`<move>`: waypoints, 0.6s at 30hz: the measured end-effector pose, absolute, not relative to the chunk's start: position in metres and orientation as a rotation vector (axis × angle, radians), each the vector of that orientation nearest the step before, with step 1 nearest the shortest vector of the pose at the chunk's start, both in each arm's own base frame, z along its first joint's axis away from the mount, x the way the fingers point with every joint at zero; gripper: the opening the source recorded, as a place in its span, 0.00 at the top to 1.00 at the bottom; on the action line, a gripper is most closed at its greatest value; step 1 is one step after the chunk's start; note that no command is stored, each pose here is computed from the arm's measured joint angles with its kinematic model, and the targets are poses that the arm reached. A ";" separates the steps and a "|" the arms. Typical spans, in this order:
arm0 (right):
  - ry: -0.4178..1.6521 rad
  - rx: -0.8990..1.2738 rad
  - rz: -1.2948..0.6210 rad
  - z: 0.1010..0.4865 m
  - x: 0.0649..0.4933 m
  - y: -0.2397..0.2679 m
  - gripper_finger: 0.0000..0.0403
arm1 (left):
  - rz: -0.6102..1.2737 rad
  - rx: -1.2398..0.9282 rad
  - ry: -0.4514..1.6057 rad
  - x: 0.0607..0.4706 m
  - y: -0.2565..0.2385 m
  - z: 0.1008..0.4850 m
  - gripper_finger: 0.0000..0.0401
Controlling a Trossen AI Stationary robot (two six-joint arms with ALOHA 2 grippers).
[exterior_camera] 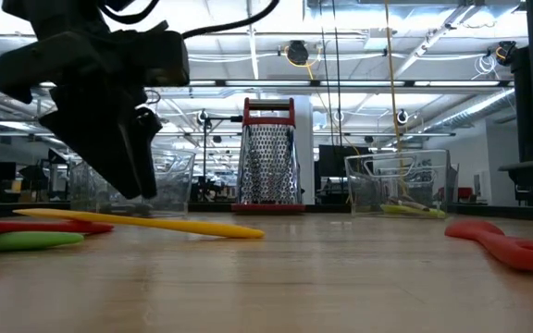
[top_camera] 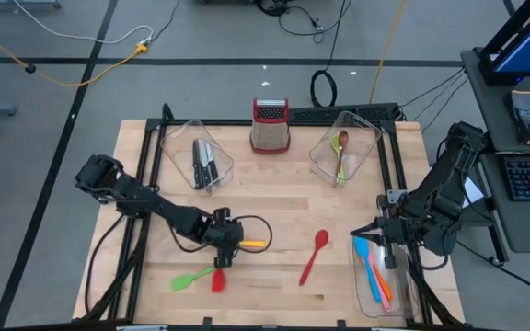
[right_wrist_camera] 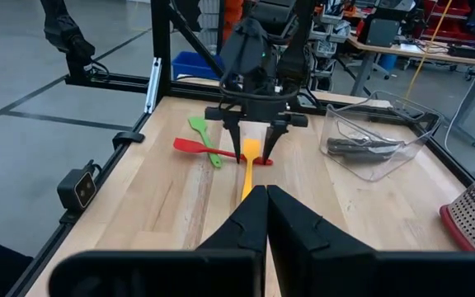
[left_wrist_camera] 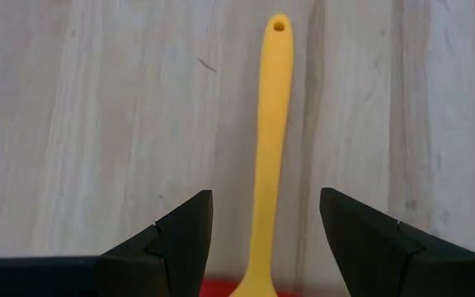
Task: Pick & Place Kitchen Items
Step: Put the yellow spatula into the bottom right transparent bin
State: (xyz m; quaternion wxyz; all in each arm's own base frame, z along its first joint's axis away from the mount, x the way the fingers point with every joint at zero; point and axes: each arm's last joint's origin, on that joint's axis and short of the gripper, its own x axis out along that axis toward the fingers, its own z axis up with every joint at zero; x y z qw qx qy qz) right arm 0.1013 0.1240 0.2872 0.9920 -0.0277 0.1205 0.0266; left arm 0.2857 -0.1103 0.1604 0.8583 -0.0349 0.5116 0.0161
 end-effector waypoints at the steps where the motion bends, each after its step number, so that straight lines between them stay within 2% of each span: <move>1: 0.242 -0.055 0.054 0.287 0.101 0.124 0.99 | 0.026 -0.082 1.080 0.286 -0.110 0.160 0.43; 14: 0.257 -0.020 0.046 0.263 0.102 0.125 0.99 | 0.032 -0.085 1.220 0.294 -0.107 0.121 0.43; 18: 0.236 0.010 0.052 0.261 0.103 0.126 0.99 | 0.025 -0.078 1.221 0.296 -0.103 0.121 0.47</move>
